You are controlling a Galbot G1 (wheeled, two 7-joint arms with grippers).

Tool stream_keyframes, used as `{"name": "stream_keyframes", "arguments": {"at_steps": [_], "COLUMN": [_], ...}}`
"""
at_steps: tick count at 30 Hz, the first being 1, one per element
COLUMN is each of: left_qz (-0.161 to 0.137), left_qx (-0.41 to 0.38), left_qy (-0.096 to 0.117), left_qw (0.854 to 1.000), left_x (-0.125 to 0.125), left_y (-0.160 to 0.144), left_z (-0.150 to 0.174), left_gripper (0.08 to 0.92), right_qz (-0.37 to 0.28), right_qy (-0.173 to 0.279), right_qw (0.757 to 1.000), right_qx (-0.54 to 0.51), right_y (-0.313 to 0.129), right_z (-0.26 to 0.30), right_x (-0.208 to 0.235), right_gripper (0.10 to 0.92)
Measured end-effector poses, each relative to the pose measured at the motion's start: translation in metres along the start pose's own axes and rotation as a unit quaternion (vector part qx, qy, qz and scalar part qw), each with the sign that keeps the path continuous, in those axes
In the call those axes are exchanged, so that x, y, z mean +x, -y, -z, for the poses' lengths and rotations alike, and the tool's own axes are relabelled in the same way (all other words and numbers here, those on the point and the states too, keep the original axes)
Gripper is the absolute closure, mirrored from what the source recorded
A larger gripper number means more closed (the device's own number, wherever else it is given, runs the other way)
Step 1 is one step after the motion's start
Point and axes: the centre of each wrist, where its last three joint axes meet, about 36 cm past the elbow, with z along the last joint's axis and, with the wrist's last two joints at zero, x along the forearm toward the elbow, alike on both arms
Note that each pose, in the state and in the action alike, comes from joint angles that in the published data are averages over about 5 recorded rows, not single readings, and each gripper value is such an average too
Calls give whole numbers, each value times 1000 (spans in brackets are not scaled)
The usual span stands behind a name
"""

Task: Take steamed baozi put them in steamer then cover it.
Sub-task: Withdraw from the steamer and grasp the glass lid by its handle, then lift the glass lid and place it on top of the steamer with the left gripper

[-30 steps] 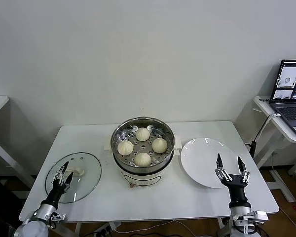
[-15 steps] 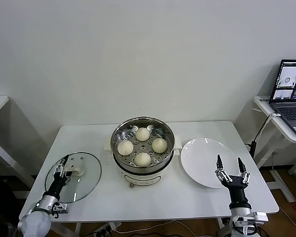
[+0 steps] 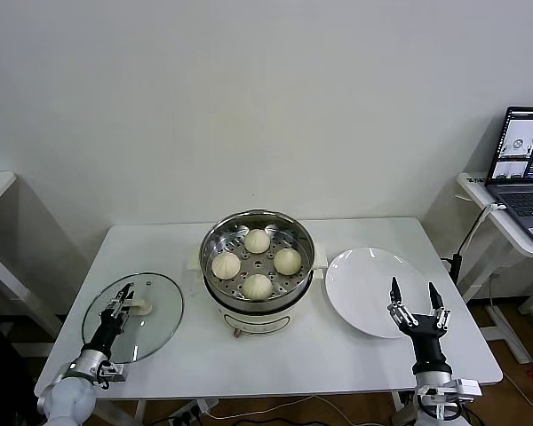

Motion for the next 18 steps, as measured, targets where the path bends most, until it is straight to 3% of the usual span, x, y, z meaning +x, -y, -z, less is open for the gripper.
{"name": "stream_keyframes", "arguments": {"at_steps": [6, 13, 18], "left_qz": [2, 14, 38], "left_qx": [0, -2, -7], "left_qy": [-1, -3, -13], "left_qw": [1000, 1000, 999], "left_x": [1, 3, 7], "left_y": [3, -4, -27], "left_z": [1, 0, -4], "left_gripper": [794, 810, 810], "right_qz": [0, 0, 0], "right_qy": [2, 5, 8], "right_qw": [1000, 1000, 1000], "right_qx": [1, 1, 1], "right_y": [1, 1, 1], "right_z": [-1, -2, -1], "right_x": [-2, -5, -6], "right_gripper": [200, 200, 200]}}
